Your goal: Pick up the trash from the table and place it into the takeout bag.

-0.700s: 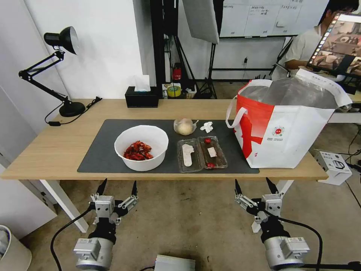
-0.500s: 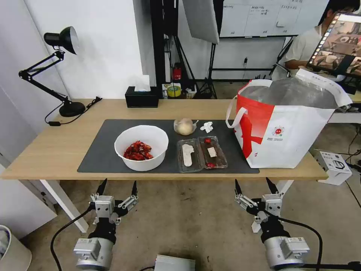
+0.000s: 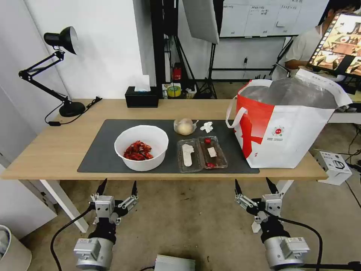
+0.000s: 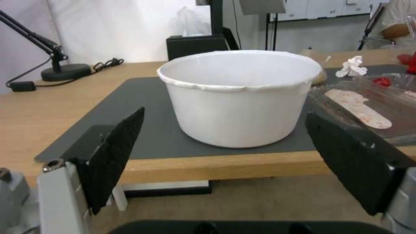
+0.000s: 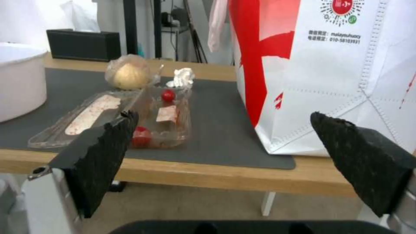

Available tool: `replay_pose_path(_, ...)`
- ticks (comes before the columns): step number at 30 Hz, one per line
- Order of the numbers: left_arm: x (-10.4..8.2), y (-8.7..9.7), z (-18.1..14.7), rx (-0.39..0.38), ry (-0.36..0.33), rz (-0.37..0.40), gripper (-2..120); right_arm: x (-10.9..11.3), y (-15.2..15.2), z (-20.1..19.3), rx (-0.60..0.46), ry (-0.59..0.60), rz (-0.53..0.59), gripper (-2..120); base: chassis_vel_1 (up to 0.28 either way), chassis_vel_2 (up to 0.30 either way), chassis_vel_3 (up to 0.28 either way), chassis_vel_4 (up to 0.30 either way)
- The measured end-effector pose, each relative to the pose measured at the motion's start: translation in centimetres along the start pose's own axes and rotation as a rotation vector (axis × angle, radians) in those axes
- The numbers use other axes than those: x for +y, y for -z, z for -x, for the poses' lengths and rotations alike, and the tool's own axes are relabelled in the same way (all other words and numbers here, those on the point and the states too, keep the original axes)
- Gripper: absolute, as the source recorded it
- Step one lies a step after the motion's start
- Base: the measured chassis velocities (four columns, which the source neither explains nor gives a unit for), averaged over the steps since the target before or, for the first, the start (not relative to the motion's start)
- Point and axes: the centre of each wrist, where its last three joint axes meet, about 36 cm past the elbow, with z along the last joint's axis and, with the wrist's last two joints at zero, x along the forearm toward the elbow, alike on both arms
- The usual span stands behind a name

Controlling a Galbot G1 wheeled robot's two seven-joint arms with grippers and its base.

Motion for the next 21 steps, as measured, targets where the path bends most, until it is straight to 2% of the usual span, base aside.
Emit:
replay_pose_path(2,0.2,-0.7,1.2,0.0,0.028,-0.049,100,-0.8,-0.6,0.7,0.011,0.006,-0.014,97,0.0,0.0,0.0,0.0)
replay_pose_path(3,0.2,-0.7,1.2,0.0,0.028,-0.049,100,-0.8,-0.6,0.7,0.011,0.006,-0.014,97,0.0,0.0,0.0,0.0)
replay_pose_path(4,0.4,-1.2,2.1,0.008,0.051,-0.083,100,-1.9,-1.3,1.6,0.024,0.007,-0.031,95,0.0,0.0,0.0,0.0)
replay_pose_path(5,0.4,-1.2,2.1,0.008,0.051,-0.083,100,-1.9,-1.3,1.6,0.024,0.007,-0.031,95,0.0,0.0,0.0,0.0)
replay_pose_path(6,0.7,-1.6,3.1,0.018,0.076,-0.115,100,-3.2,-1.9,2.7,0.039,0.005,-0.054,95,0.0,0.0,0.0,0.0)
replay_pose_path(7,0.7,-1.6,3.1,0.018,0.076,-0.115,100,-3.2,-1.9,2.7,0.039,0.005,-0.054,95,0.0,0.0,0.0,0.0)
replay_pose_path(8,1.1,-2.2,4.4,0.037,0.111,-0.152,100,-5.2,-2.5,4.3,0.057,-0.005,-0.086,96,0.0,0.0,0.0,0.0)
replay_pose_path(12,1.2,-2.5,4.8,0.04,0.111,-0.177,100,-6.9,-2.8,5.6,0.072,-0.019,-0.114,99,0.0,0.0,0.0,0.0)
replay_pose_path(14,1.1,-2.6,4.7,0.03,0.098,-0.196,100,-8.7,-2.8,7.1,0.072,-0.03,-0.128,99,0.0,0.0,0.0,0.0)
replay_pose_path(21,1.0,-2.0,4.1,0.014,0.084,-0.197,100,-8.7,-2.3,7.1,0.056,-0.023,-0.121,98,0.0,0.0,0.0,0.0)
